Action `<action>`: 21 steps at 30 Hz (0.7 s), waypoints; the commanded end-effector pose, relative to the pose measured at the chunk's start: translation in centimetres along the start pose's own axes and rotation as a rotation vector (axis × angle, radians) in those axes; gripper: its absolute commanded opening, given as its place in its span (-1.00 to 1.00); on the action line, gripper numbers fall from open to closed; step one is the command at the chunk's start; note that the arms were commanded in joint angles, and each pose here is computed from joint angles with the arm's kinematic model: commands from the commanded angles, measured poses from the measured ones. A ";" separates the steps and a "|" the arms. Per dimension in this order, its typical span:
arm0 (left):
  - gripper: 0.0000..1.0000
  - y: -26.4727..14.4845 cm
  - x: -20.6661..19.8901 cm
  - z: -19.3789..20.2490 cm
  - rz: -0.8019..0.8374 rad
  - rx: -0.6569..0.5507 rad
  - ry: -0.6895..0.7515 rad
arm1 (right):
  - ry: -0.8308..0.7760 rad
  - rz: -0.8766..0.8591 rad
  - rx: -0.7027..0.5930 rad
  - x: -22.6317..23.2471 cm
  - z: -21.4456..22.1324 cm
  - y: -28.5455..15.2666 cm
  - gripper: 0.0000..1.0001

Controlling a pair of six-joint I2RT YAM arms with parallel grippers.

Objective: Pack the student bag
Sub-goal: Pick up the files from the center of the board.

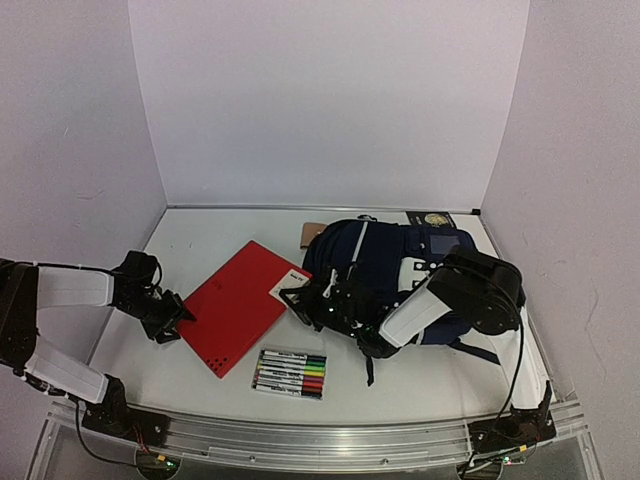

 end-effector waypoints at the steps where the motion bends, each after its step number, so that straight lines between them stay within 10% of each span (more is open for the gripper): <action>1: 0.40 -3.3 -1.2 -0.6 0.001 -0.067 0.041 | -0.086 -0.114 0.024 6.4 0.9 -1.5 -1.00; 9: 0.80 -10.7 -6.1 -3.6 0.071 -0.230 0.202 | -0.303 -0.032 -0.033 12.6 -0.9 -4.2 -1.00; 21: 0.80 -19.5 -18.9 -6.1 0.432 -0.329 0.712 | -0.715 0.010 0.200 20.0 -5.0 -7.5 -1.00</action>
Point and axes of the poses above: each gripper's point midway between its finger pads, its own y axis out along the fingers, its own x axis along the line the jaws close on, z = x × y, the point moved 1 cm from there along -y, back along the fingers, and after that the axes turned 11 degrees about y, right-handed, at the moved point
